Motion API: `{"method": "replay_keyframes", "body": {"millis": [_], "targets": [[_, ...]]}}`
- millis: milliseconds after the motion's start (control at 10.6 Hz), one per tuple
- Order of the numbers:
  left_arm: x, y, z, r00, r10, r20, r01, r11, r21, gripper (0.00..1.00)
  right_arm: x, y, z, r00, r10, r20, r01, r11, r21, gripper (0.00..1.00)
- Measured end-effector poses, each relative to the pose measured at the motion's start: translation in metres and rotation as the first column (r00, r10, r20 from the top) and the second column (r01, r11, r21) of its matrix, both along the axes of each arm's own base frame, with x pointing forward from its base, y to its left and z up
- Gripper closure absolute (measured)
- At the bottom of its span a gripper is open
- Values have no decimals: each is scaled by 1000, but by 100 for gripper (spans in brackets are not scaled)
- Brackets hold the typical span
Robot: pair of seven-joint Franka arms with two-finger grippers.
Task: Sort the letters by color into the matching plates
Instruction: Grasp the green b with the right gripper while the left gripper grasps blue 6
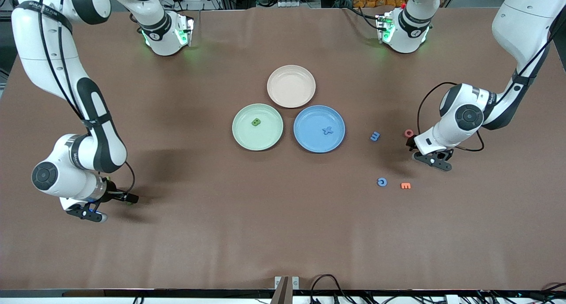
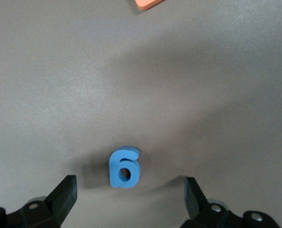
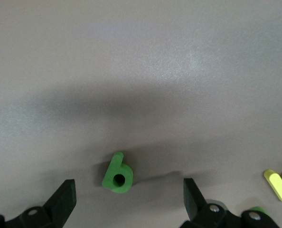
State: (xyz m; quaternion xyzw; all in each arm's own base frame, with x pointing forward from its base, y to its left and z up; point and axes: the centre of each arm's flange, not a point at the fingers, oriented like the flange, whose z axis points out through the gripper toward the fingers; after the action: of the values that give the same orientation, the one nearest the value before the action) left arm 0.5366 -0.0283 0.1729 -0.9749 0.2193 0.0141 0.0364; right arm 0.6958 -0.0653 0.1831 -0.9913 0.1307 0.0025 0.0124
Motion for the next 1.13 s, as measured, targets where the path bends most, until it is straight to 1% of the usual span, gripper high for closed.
{"method": "replay_keyframes", "body": {"millis": [283,378,755,849,1133], "targets": [[4,0,-3,1000,-5,3,5,1000,-9,0,3,6,-9,1000,11,2,-11,1000,-2,0],[7,1,-2,1000,-15,6,15,1000,-10,5,3,9,-11,1000,16,8,-16,1000,-5,0],[13,9,3,1000,-10,20,10,1000,-11,61,6,13,-18,1000,26,13,-26,999,-24,3],[15,10,7,1000,-9,27,9,1000,-7,71,6,13,-18,1000,26,12,-26,999,-25,3],[14,11,6,1000,-8,25,8,1000,-9,72,6,11,-17,999,30,11,-30,999,-27,9]]}}
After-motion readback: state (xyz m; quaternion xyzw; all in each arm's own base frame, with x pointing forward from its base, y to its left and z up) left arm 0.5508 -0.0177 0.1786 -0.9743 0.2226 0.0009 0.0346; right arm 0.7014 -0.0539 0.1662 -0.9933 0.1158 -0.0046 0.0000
